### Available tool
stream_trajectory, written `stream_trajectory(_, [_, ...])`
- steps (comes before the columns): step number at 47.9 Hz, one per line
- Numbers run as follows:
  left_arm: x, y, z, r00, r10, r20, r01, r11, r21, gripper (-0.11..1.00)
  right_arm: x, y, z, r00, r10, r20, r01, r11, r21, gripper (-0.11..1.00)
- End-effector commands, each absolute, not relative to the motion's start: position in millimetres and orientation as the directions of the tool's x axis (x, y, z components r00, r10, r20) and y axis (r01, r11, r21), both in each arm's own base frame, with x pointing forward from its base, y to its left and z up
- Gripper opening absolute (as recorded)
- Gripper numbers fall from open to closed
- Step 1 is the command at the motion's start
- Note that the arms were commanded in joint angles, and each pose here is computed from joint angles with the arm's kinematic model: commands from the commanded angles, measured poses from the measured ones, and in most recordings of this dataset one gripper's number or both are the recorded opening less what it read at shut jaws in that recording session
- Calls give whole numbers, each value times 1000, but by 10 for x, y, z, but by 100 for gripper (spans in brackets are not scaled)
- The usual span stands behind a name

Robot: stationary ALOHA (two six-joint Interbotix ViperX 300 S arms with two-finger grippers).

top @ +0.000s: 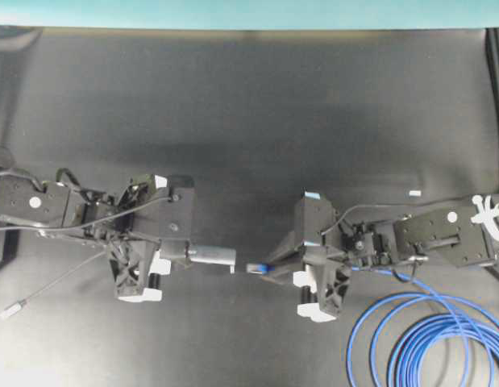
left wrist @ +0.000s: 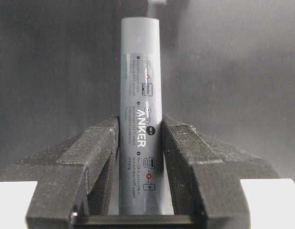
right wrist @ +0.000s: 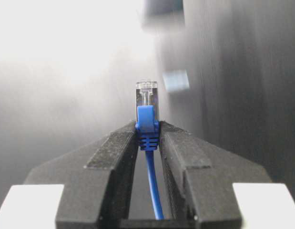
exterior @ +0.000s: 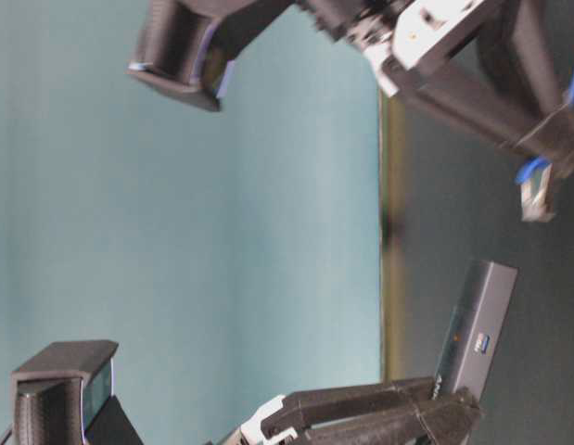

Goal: Insert the LAN cable into the hub.
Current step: 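Push the blue plug leftward into the hub's port held by left gripper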

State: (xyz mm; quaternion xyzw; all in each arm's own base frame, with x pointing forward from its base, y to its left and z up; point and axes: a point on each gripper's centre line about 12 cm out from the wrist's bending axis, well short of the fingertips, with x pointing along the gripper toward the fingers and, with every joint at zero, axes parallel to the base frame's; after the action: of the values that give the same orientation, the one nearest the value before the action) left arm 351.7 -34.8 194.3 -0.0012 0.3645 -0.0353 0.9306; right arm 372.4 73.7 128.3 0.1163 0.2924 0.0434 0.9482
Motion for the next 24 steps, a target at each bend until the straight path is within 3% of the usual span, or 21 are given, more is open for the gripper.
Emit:
stream_trajectory(1, [3577,-359,2047,753,-69,-654,70,997,-25,28,3819,719,1404,850,146,-505,-14,967,256,13])
stream_trajectory(24, [3642,-388,2055,755,-74,-652,80,997,-21,29,3883,671,1426,856,135,-499,-9,969,248,13])
